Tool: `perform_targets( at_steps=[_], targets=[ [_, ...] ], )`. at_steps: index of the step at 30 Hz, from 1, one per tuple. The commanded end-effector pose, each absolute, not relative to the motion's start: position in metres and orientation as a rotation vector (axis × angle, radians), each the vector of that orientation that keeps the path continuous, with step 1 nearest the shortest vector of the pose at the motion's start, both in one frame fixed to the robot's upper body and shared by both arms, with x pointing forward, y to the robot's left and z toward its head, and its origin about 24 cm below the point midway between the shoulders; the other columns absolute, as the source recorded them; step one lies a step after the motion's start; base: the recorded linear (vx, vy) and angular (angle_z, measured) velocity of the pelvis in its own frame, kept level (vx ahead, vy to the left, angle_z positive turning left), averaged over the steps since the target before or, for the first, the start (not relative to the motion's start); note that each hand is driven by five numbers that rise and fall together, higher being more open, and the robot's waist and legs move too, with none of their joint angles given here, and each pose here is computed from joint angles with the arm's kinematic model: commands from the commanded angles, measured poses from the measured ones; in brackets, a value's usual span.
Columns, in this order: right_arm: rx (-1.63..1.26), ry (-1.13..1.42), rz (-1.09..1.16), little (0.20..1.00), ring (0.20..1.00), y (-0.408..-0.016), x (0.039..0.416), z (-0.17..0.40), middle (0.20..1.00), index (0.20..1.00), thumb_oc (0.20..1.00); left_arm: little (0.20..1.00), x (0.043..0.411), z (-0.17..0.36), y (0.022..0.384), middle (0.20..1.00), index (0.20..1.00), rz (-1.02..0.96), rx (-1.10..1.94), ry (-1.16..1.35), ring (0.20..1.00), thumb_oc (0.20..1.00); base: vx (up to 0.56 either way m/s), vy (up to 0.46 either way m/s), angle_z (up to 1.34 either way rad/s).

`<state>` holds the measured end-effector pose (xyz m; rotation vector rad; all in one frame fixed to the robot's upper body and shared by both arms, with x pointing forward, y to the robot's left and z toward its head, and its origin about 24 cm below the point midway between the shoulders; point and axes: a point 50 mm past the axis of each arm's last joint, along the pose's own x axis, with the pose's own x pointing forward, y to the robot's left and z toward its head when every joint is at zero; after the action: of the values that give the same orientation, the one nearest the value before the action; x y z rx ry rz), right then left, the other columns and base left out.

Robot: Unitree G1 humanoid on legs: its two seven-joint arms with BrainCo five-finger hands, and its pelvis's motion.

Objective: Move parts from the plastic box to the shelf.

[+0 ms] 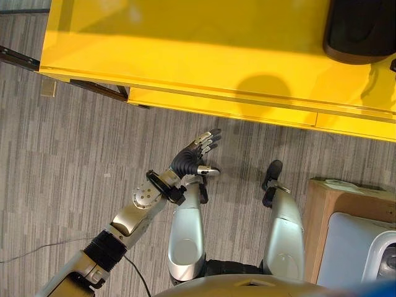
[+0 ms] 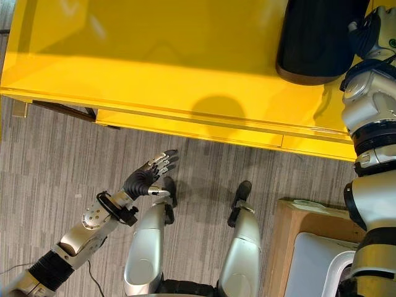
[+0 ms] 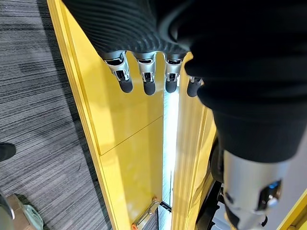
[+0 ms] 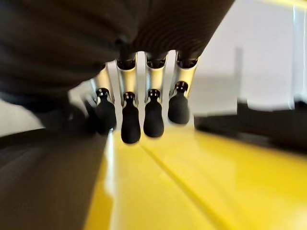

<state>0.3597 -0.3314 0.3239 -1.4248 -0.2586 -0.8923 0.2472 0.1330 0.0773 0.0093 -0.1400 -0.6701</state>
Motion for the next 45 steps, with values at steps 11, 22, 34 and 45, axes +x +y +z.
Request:
perform_targets(
  at_steps=[11,22,34,45],
  targets=[
    [-1.604,-0.551,-1.164,1.0,1.0,-0.333,0.325,0.386,1.0,1.0,1.0,1.0,0.226,0.091,0.123,1.0,1.0,-0.789,-0.068,-0.247,1.0,1.0,0.0,0.0,0.0],
    [-1.321,-0.8,-1.195,1.0,1.0,-0.316,0.322,0.385,1.0,1.0,1.0,1.0,0.224,0.091,0.12,1.0,1.0,-0.804,-0.075,-0.245,1.0,1.0,0.0,0.004,0.0],
    [-0.721,-1.269,-0.604,1.0,1.0,-0.201,0.262,0.294,1.0,1.0,1.0,1.0,0.227,0.091,0.118,1.0,1.0,-0.664,-0.146,-0.279,1.0,1.0,0.04,0.102,-0.07],
    [-0.181,-0.628,0.061,1.0,1.0,-0.183,0.223,0.159,1.0,1.0,1.0,1.0,0.209,0.068,0.135,1.0,1.0,-0.599,-0.37,-0.154,1.0,1.0,0.08,0.082,-0.17]
  ],
)
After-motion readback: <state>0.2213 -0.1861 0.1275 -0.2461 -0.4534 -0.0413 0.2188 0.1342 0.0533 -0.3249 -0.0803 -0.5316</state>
